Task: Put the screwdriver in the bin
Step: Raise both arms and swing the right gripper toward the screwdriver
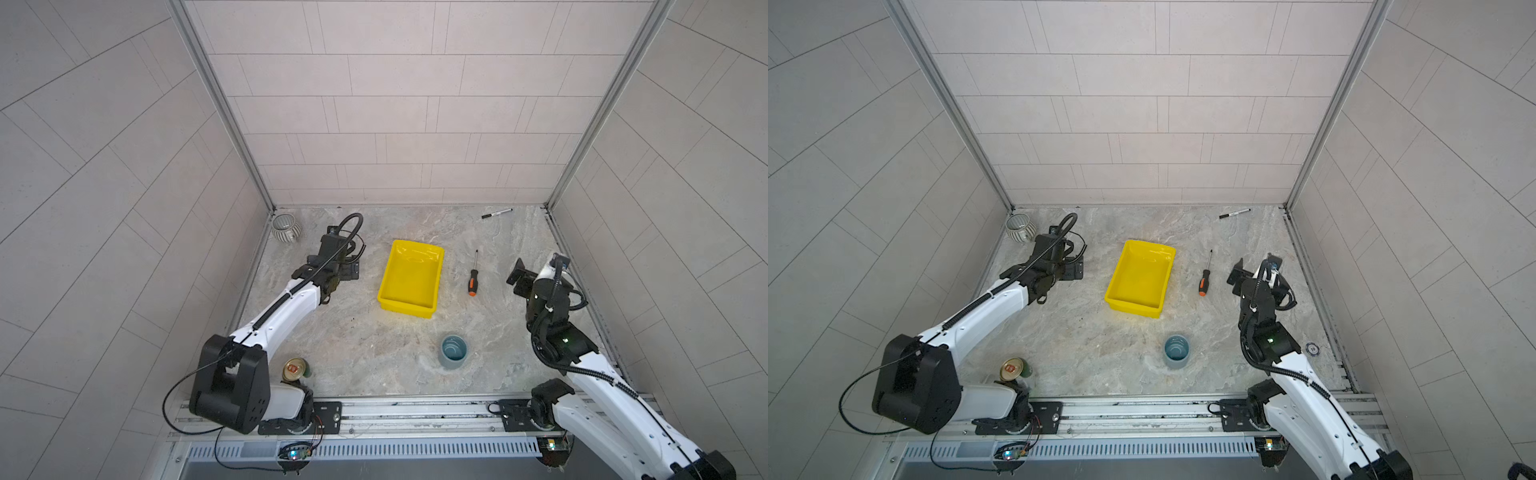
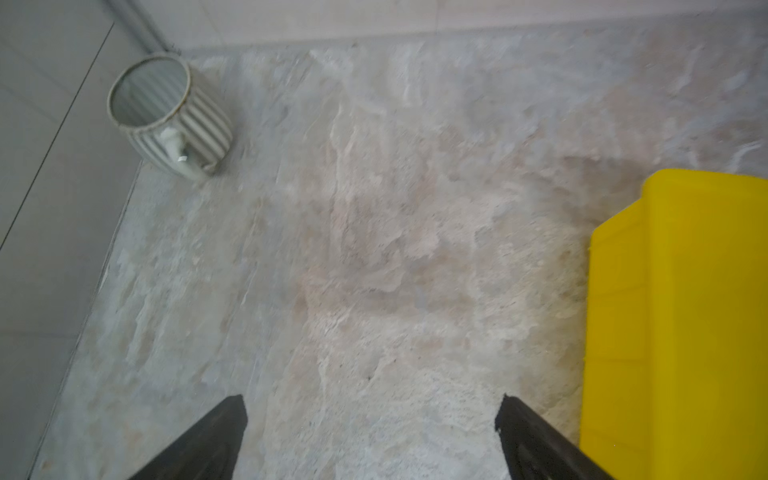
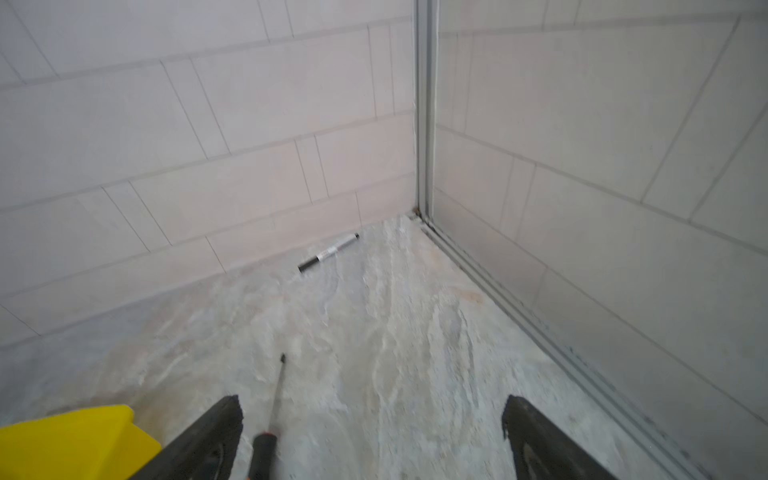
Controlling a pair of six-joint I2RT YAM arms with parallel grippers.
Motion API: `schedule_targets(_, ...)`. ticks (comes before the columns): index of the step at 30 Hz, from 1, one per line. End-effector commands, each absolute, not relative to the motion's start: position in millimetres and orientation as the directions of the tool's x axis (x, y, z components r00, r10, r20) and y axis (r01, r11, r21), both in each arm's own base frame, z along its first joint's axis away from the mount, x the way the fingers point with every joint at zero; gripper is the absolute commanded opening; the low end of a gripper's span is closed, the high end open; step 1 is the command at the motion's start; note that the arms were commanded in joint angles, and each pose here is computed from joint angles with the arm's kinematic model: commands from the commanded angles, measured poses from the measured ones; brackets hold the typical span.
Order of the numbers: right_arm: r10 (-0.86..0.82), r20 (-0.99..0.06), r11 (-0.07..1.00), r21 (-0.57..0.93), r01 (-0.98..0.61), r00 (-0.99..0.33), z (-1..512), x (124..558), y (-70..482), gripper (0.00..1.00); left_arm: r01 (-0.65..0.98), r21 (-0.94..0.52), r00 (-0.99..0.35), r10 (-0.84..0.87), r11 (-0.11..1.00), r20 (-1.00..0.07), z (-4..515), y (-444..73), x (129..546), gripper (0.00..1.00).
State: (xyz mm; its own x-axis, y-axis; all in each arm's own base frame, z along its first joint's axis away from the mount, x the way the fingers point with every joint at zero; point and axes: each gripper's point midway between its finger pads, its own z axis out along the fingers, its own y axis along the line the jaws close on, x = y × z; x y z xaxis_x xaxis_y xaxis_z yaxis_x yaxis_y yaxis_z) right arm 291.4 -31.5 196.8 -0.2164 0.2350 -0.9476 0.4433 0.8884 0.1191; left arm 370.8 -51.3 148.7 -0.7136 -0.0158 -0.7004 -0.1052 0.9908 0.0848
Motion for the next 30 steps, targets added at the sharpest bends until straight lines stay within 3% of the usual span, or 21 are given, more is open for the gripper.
schedule_targets(1,0.335,-0.832,0.88,0.108,0.462,-0.443,115.1,266.5,-31.6,0.99,-0.16,0.057,-0.762,-0.087,0.985,-0.642,131.0,-43.9,351.2,1.0)
schedule_targets(4,0.323,-0.818,0.898,0.107,0.426,-0.475,110.2,275.2,-23.7,0.99,-0.064,-0.011,-0.77,-0.057,0.998,-0.636,130.5,-64.4,356.1,1.0)
schedule_targets(11,0.313,-0.803,0.902,0.083,0.424,-0.508,105.0,278.8,-22.1,0.99,-0.08,0.023,-0.784,-0.049,0.997,-0.619,142.2,-57.2,348.5,1.0)
schedule_targets(17,0.321,-0.825,0.875,0.071,0.478,-0.465,106.2,274.1,-34.0,0.99,-0.092,-0.041,-0.663,-0.092,0.995,-0.743,173.0,-50.5,330.9,1.0)
schedule_targets(22,0.353,-0.809,0.828,0.037,0.56,-0.469,109.4,264.8,-52.5,0.99,-0.222,-0.118,-0.565,-0.226,0.968,-0.794,169.7,-30.9,311.5,1.0)
schedule_targets(27,0.467,-0.776,0.826,0.214,0.521,-0.423,126.9,282.7,-41.6,0.99,-0.373,-0.109,-0.556,-0.316,0.922,-0.769,145.1,-10.9,302.7,1.0)
schedule_targets(30,0.497,-0.743,0.84,0.282,0.463,-0.449,130.5,305.8,-23.0,0.99,-0.344,-0.136,-0.574,-0.322,0.929,-0.752,136.9,-18.1,305.4,1.0)
